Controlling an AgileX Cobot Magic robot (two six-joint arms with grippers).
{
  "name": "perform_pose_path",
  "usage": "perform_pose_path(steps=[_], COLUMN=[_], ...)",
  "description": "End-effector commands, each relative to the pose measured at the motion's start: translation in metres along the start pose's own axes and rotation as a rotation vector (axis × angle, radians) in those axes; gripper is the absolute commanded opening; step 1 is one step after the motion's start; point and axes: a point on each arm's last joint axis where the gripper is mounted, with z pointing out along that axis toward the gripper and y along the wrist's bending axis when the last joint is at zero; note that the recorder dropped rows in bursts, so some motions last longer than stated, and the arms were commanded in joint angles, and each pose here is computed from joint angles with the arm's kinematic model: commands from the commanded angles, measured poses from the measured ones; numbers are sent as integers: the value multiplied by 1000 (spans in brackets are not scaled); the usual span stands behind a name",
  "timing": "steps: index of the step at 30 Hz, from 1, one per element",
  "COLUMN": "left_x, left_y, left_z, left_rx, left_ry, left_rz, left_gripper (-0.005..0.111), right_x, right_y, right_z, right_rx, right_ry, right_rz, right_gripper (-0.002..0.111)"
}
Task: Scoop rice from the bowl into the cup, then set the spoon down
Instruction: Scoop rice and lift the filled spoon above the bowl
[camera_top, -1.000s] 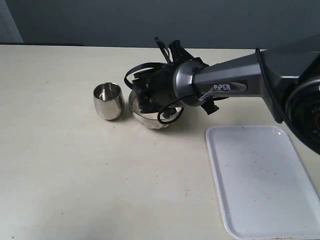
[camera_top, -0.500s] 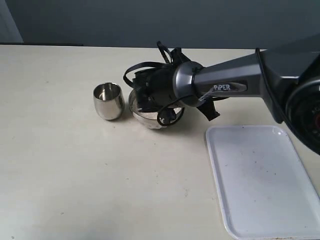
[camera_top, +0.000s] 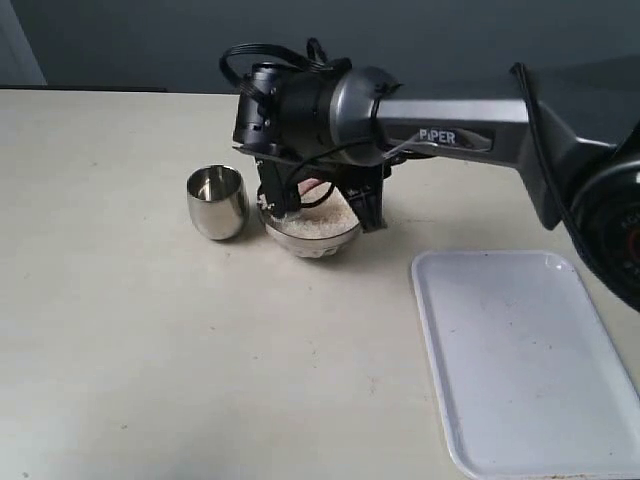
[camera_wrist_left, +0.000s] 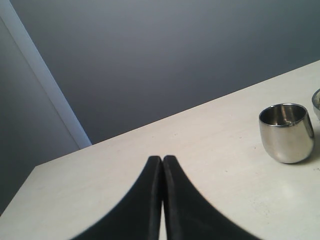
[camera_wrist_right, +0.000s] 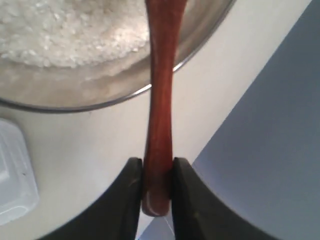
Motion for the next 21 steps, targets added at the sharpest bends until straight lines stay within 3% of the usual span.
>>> perform_pose_path(steps=[1,13,21], left_x=[-1,-1,-1], left_y=[0,0,0], left_z=[-1,-1,-1], left_rx=[-3,-3,-3], left_ry=[-11,-11,-11], left_rz=[-7,-7,-7], left_gripper=[0,0,0], right_x=[5,13,30], right_y=[2,4,-13], right_z=[7,18,23], right_rx=[-104,-245,-239], right_ry=[-31,-102,-109], right_rz=[19,58,127], right_gripper=[-1,-1,-1])
